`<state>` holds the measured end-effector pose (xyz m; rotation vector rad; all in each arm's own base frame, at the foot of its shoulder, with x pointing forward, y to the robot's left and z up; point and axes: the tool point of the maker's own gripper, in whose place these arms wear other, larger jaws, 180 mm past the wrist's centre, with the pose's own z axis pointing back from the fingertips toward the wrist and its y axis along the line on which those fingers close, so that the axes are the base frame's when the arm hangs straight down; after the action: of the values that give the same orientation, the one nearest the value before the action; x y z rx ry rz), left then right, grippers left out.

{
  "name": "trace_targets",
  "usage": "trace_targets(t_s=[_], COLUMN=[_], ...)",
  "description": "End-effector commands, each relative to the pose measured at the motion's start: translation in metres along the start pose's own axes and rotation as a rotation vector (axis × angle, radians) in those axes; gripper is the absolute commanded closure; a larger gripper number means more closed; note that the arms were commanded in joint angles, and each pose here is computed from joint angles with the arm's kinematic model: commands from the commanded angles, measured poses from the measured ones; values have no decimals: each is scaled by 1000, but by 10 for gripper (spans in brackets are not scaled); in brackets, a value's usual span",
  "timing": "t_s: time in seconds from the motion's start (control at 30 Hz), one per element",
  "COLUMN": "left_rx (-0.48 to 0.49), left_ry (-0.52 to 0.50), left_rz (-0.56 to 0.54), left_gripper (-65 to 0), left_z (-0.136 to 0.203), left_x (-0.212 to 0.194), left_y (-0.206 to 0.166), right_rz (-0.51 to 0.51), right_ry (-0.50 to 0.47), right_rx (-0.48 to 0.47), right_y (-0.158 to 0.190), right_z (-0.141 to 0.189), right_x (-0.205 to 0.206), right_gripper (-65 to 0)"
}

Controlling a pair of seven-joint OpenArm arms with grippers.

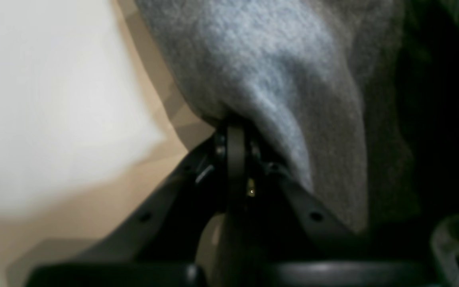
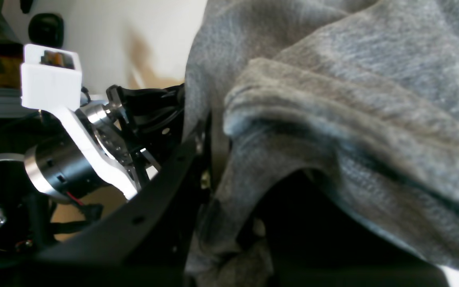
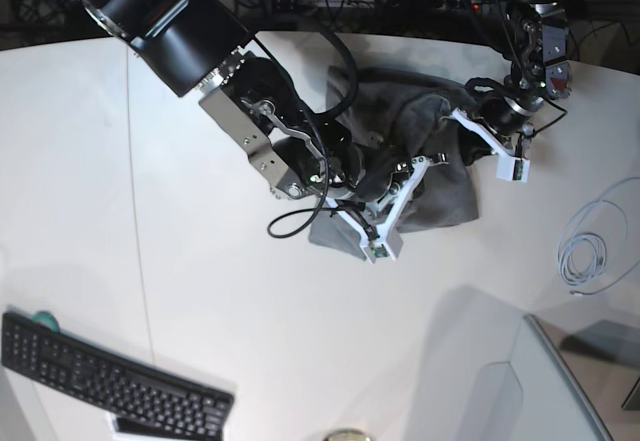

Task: Layout the t-shirt on the table in an organized manner, then fold the t-shirt properly
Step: 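Grasp the strip end with the right gripper and fold it toward the left gripper, then press the folded bundle flat with the right gripper and release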

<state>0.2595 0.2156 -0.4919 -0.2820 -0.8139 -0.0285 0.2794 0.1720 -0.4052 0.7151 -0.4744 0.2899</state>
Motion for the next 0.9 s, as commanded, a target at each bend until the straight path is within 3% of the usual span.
trace_targets(t_s=[0.0,0.27,0.5,0.67,0.73,0.87], left_rx=[8,15,42,148,177,318], left_ry=[63,60,42,43,61,57], left_rz=[-31,-31,-89,-153,-186,-127], left_gripper=[0,0,0,0,0,0], left_z=[3,3,12,39,52,98], left_x=[-11,-10,11,18,16,8], left_y=[4,5,7,37,51,102], right_rz=[12,-11,-6,2,2,5], right_ry=[-38,-23,-34,-54,-58,-57], right_rx=[34,-25,-18,-1,1,0], right_y=[15,-10,-7,0,1,1], right_z=[0,-13,-12,-9,-8,-8], right_x=[17,7,12,18,18,18], right_gripper=[-5,-6,-9,-17,-68,-207])
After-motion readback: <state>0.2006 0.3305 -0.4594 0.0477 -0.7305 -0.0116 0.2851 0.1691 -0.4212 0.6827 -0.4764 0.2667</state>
